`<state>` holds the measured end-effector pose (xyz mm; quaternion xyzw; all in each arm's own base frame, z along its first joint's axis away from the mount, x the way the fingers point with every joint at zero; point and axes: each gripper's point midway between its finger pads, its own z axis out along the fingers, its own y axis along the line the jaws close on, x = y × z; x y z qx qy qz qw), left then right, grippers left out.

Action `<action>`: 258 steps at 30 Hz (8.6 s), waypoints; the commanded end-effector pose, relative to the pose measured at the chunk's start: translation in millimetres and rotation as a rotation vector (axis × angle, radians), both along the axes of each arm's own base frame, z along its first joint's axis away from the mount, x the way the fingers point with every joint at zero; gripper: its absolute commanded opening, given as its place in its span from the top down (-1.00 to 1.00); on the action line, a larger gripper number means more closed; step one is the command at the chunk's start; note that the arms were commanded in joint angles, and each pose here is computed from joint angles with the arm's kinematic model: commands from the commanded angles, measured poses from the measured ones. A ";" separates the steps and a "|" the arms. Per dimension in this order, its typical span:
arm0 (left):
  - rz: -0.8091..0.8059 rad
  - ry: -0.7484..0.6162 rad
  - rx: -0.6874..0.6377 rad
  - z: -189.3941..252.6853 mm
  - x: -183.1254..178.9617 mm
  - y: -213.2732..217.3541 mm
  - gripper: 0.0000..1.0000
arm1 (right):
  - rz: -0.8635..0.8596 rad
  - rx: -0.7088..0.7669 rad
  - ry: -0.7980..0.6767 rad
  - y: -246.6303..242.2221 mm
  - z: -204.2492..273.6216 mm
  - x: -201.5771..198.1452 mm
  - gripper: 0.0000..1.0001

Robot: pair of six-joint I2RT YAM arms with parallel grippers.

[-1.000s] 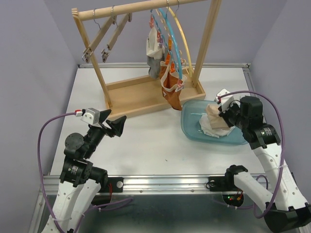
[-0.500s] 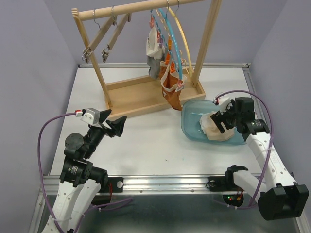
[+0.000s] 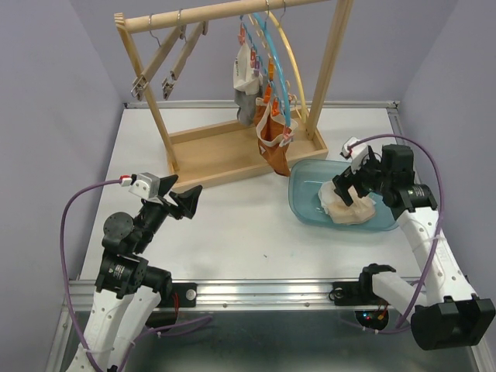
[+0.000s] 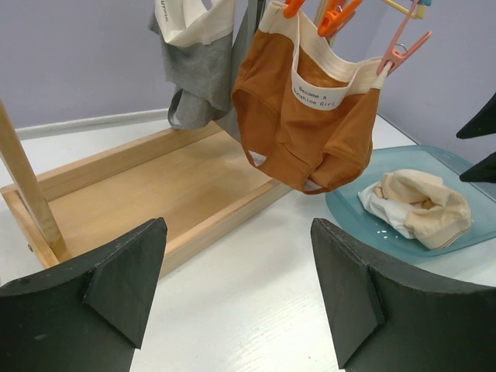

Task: Remove the underwear clipped to the hanger
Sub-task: Place the underwear in the bin, then pick up the hanger from the clothesline, then remove the underwear from the clothesline.

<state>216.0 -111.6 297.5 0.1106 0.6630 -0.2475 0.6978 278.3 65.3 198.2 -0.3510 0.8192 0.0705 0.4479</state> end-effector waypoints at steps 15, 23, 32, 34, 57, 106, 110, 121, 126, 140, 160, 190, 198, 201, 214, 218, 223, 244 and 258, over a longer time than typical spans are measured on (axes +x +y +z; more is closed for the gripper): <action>-0.010 -0.031 -0.010 7.1 3.5 -2.6 -0.72 | 0.349 0.328 -0.139 71.5 157.0 -25.4 -1.00; -0.009 -0.026 -0.007 5.8 4.8 -2.6 -0.72 | 0.447 0.414 -0.131 89.2 188.9 -34.6 -1.00; -0.004 -0.012 -0.002 2.6 7.6 -2.5 -0.73 | 0.547 0.435 -0.113 123.9 207.7 -34.6 -1.00; 0.001 -0.009 -0.002 2.0 8.6 -1.9 -0.72 | 0.558 0.414 -0.118 137.8 209.1 -34.6 -1.00; 0.011 0.002 0.000 -0.2 10.4 -0.6 -0.72 | 0.424 0.383 -0.351 209.8 301.1 -17.2 -1.00; -0.010 -0.010 -0.004 1.8 6.1 -3.3 -0.73 | -0.131 0.375 -0.430 203.2 260.4 110.0 -0.36; -0.012 -0.008 -0.002 1.1 6.6 -3.5 -0.73 | -0.138 0.375 -0.438 203.3 261.6 112.3 -0.20; -0.019 -0.010 -0.002 1.4 5.8 -4.8 -0.73 | -0.168 0.396 -0.459 202.2 269.1 129.8 -0.04; -0.023 -0.011 -0.005 2.1 4.9 -5.2 -0.73 | -0.180 0.417 -0.459 201.7 272.9 136.0 0.22; -0.027 -0.014 -0.003 2.4 4.6 -5.7 -0.73 | -0.129 0.460 -0.491 202.0 296.7 125.4 0.99; -0.030 -0.015 -0.003 3.2 4.4 -6.3 -0.73 | -0.068 0.588 -0.561 191.8 353.4 92.7 0.99; -0.196 -0.094 -0.003 5.2 -9.4 -30.7 -0.72 | 0.065 0.537 -0.495 158.4 300.5 15.5 0.99; -0.400 -0.106 -0.022 7.8 -20.1 -63.3 -0.66 | 0.160 0.545 -0.463 140.8 273.3 -23.7 0.99; -0.457 -0.124 -0.044 19.1 -26.9 -78.0 -0.65 | 0.211 0.551 -0.428 140.9 257.5 -36.5 0.99; -0.583 -0.250 0.040 56.2 -50.0 -164.7 -0.65 | 0.358 0.598 -0.321 150.8 230.4 -67.9 0.99; -0.576 -0.324 0.118 63.7 -50.9 -182.6 -0.66 | 0.456 0.640 -0.262 164.2 234.2 -81.9 0.99; -0.543 -0.385 0.151 68.7 -47.5 -184.6 -0.67 | 0.511 0.664 -0.228 171.8 238.4 -88.6 0.99; -0.412 -0.436 0.165 74.3 -30.2 -174.5 -0.63 | 0.623 0.786 -0.097 196.5 272.3 -97.5 0.99; -0.387 -0.448 0.154 83.3 -22.4 -180.4 -0.37 | 0.632 0.797 -0.076 200.7 270.0 -95.1 0.99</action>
